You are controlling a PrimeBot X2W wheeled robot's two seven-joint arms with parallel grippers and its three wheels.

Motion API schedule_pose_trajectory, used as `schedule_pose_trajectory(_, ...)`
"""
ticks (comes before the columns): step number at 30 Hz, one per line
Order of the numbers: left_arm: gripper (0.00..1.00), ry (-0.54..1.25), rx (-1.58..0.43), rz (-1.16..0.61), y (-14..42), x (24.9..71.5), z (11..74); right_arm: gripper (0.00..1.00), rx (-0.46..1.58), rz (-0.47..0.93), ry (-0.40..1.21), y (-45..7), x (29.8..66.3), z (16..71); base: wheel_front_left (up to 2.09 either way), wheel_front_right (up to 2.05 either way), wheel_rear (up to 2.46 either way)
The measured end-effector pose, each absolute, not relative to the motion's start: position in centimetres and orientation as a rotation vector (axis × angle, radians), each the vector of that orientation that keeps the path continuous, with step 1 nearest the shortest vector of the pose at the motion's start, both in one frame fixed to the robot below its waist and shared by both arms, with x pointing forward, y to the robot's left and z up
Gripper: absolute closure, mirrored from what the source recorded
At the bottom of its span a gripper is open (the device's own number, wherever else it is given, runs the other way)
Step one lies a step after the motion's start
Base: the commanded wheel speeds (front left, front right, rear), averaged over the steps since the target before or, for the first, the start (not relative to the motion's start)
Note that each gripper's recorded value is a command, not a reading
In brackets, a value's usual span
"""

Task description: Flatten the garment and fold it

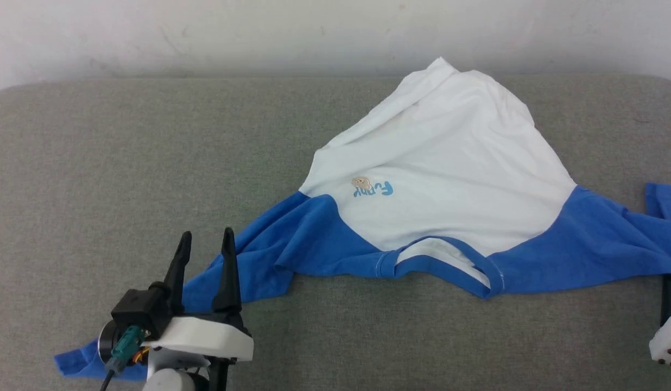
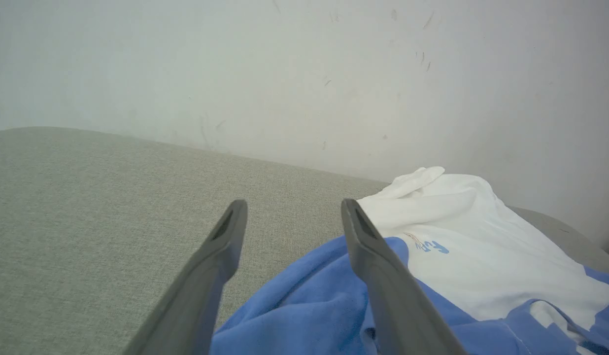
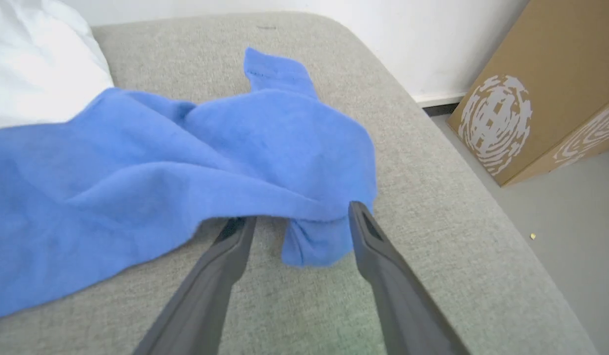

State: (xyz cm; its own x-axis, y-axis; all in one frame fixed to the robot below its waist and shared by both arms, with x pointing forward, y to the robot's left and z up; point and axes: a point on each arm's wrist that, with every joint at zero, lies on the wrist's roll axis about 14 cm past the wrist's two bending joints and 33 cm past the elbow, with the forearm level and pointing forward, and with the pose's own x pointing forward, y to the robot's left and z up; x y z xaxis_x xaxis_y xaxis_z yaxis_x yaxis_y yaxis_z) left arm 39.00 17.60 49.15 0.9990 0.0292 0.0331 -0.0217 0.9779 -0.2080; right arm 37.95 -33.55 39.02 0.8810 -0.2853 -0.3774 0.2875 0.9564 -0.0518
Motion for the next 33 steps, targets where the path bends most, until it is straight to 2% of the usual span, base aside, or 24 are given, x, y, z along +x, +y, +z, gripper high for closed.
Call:
schedule_pose_trajectory(4,0.0,-0.05,-0.204,0.023,17.7,38.7,49.7,0.0,0.012,-0.266,0.287,-32.0,37.9,40.9,0.0,0.0,0.0)
schedule_pose_trajectory(14,0.0,0.005,-0.183,-0.078,15.6,38.5,49.8,0.0,0.04,-0.053,0.085,-23.3,37.1,47.3,0.0,0.0,0.0)
schedule_pose_trajectory(22,0.0,0.27,-0.091,-0.344,10.4,39.0,47.6,0.0,0.068,0.071,0.042,-18.6,35.2,50.6,0.0,0.0,0.0)
schedule_pose_trajectory(33,0.0,0.631,0.1,-0.574,6.3,39.4,42.7,0.0,0.092,0.075,0.051,-18.0,34.6,51.4,0.0,0.0,0.0)
